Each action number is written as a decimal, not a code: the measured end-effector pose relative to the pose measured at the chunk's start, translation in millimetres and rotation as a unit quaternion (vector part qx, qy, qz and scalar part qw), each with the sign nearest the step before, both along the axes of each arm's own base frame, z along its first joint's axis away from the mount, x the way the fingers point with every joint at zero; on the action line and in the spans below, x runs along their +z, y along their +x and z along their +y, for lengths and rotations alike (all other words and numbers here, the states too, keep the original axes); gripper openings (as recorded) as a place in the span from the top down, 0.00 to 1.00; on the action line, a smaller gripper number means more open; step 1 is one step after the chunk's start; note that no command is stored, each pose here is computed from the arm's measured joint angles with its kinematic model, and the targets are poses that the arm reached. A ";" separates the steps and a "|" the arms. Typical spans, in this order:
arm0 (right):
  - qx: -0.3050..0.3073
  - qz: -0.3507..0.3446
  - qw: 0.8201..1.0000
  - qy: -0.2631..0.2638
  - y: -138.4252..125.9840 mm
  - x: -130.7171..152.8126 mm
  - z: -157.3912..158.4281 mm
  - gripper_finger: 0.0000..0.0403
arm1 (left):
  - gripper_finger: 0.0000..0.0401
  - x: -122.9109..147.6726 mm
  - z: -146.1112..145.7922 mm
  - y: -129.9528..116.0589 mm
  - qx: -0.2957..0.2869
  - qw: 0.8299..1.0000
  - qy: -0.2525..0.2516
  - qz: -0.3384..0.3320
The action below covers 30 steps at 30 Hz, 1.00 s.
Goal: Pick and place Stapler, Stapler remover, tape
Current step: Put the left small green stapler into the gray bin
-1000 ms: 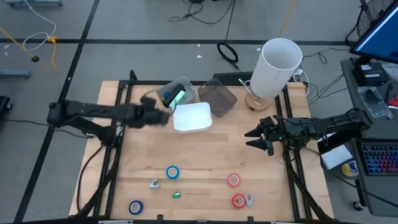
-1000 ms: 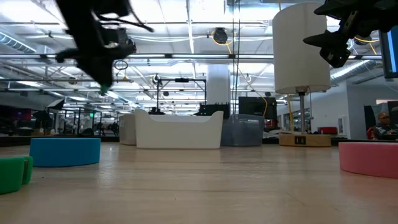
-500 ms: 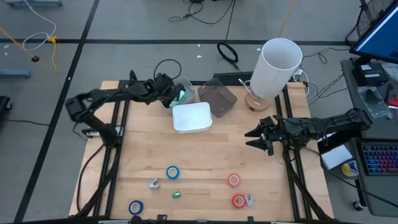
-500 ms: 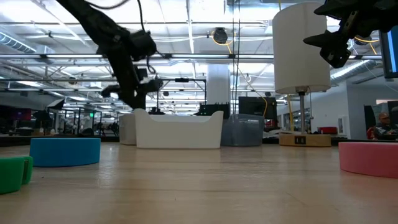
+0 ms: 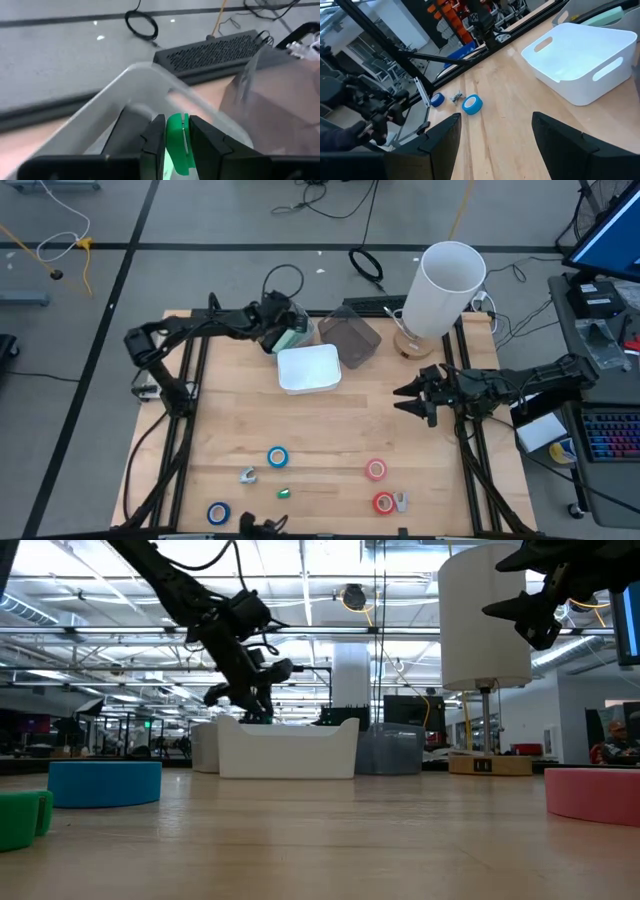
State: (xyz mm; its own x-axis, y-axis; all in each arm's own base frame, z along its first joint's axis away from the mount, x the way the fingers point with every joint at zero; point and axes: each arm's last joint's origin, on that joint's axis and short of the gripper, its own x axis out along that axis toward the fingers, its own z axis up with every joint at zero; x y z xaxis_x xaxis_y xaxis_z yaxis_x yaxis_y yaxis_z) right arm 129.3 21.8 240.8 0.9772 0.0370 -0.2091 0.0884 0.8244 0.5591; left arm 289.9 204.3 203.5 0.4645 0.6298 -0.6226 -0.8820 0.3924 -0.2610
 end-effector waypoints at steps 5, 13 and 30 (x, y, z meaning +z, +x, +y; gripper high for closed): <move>0.000 0.000 1.000 0.003 0.1 -0.1 0.0 0.41 | 0.81 2.6 20.0 33.7 -0.027 0.999 0.015 0.028; 0.000 0.001 1.000 0.011 0.0 -0.1 0.1 0.41 | 0.81 7.0 37.3 64.5 -0.053 0.991 -0.019 0.122; -0.014 0.000 1.000 0.002 0.0 -0.1 -0.8 0.41 | 0.81 5.5 8.8 55.0 -0.015 0.981 -0.042 0.187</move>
State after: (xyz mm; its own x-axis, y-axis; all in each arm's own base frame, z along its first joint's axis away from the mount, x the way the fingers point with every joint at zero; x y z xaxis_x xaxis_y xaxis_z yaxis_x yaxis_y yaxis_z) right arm 129.3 21.0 240.7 0.9780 0.0108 -0.2084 0.1107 0.8195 0.5623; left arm 345.0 213.2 209.0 0.2119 0.5590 -0.8016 -0.9105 0.4110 0.0459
